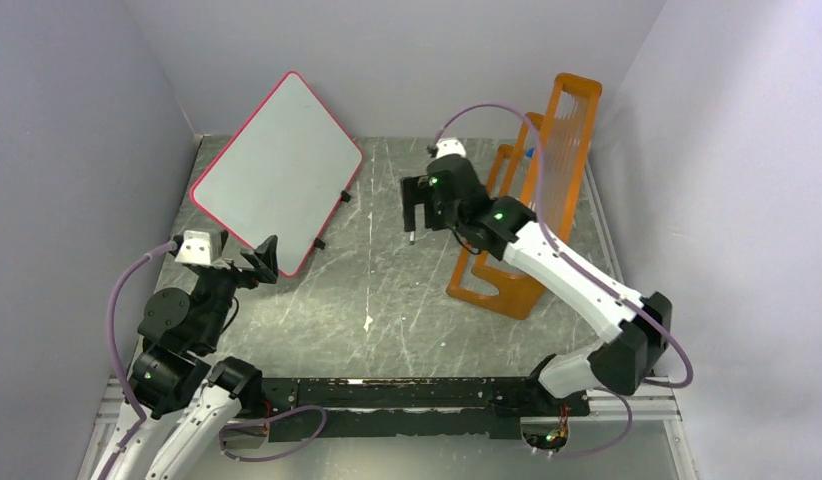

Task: Write a sentence on the whiteboard
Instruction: Move the distractor to the center of the board.

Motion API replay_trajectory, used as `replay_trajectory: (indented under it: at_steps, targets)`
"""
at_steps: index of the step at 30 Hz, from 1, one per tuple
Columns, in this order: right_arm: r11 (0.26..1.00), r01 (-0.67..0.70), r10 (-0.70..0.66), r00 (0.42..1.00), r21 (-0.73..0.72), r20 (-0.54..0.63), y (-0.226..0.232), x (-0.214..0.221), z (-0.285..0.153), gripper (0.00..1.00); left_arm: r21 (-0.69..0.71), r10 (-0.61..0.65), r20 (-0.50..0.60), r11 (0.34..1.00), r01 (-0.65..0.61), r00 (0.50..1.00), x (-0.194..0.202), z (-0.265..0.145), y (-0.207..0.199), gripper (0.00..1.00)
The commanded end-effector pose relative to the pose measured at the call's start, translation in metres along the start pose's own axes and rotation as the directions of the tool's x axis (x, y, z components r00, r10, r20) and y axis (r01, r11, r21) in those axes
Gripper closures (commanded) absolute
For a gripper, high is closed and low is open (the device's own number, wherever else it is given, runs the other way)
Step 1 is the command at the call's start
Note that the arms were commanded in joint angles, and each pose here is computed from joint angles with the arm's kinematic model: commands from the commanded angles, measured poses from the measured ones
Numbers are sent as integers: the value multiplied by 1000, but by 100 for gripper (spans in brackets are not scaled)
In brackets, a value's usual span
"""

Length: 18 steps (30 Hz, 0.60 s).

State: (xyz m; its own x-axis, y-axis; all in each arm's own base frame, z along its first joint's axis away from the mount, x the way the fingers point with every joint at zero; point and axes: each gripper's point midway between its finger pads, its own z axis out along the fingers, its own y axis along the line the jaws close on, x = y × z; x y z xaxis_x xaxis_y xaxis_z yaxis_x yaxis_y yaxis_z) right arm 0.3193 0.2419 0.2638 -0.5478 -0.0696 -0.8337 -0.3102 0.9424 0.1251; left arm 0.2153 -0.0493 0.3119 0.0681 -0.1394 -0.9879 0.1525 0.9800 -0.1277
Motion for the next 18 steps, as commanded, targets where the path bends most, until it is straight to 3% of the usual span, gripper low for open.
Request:
replay_trajectory:
  at_steps: [1,9,18]
  targets:
    - [999,-16,20,993,35,-116,13,45,18,0,-24,-7,42,1000,8,999,-8,-1,5,2]
    - [986,18,28,960,165,-277,-5,123,69,0,-23,-8,41,1000,9,999,-6,-1,5,2]
    - [984,16,59,914,179,-402,-19,182,113,0,-6,-3,34,1000,3,999,-4,0,2,2]
